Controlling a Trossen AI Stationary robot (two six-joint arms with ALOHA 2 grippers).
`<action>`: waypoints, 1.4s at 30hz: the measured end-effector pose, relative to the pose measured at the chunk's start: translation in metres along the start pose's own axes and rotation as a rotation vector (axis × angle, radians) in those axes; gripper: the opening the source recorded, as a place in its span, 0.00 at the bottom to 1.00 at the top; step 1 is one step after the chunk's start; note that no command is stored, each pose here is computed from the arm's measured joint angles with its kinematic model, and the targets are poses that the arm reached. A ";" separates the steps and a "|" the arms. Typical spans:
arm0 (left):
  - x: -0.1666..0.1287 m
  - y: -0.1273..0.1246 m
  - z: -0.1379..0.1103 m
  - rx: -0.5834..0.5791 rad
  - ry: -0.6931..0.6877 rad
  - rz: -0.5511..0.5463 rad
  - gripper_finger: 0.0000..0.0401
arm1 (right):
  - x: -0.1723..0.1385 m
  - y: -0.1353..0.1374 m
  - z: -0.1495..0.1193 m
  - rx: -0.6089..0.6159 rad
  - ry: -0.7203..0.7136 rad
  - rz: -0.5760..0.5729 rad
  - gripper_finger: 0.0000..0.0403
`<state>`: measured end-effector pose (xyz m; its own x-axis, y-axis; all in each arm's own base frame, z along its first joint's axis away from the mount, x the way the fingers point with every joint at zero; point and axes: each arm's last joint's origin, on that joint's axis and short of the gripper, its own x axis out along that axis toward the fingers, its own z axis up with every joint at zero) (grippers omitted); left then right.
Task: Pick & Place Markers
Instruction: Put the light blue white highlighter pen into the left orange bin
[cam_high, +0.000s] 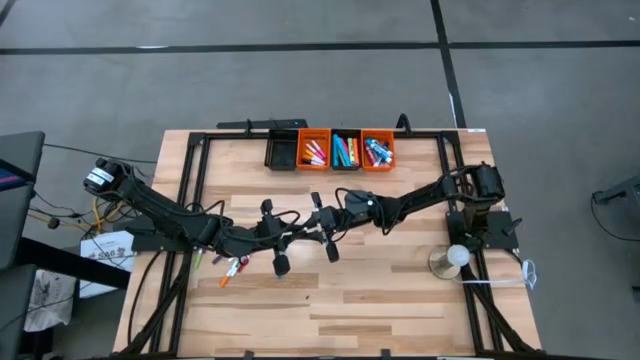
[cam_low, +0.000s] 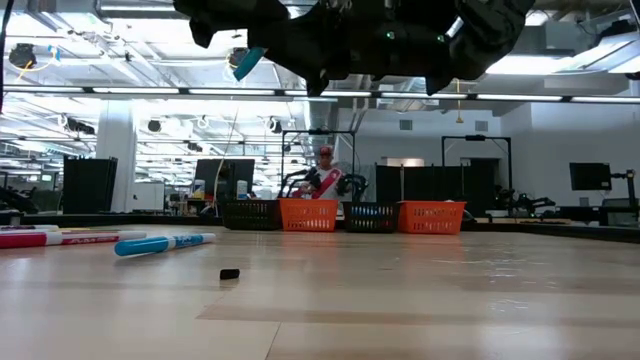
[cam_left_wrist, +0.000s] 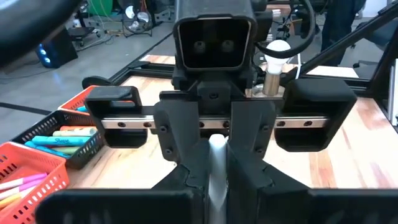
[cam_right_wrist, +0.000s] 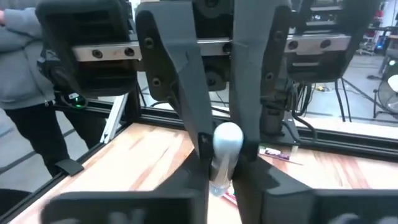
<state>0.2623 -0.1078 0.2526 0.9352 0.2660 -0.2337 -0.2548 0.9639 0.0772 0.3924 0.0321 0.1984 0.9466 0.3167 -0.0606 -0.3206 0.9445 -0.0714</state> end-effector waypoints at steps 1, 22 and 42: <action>0.000 0.000 0.000 -0.002 0.001 -0.005 0.10 | 0.000 0.000 0.000 -0.003 0.001 0.000 0.07; -0.012 0.001 0.003 0.049 0.048 -0.188 0.42 | 0.008 0.006 0.004 -0.004 0.061 0.004 0.08; -0.054 0.047 -0.035 -0.138 0.229 -0.084 0.46 | -0.042 -0.151 0.020 0.219 0.520 -0.564 0.08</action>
<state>0.1909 -0.0769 0.2353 0.8788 0.1657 -0.4476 -0.2241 0.9712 -0.0806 0.4020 -0.1223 0.2320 0.8092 -0.2445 -0.5343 0.2671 0.9630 -0.0362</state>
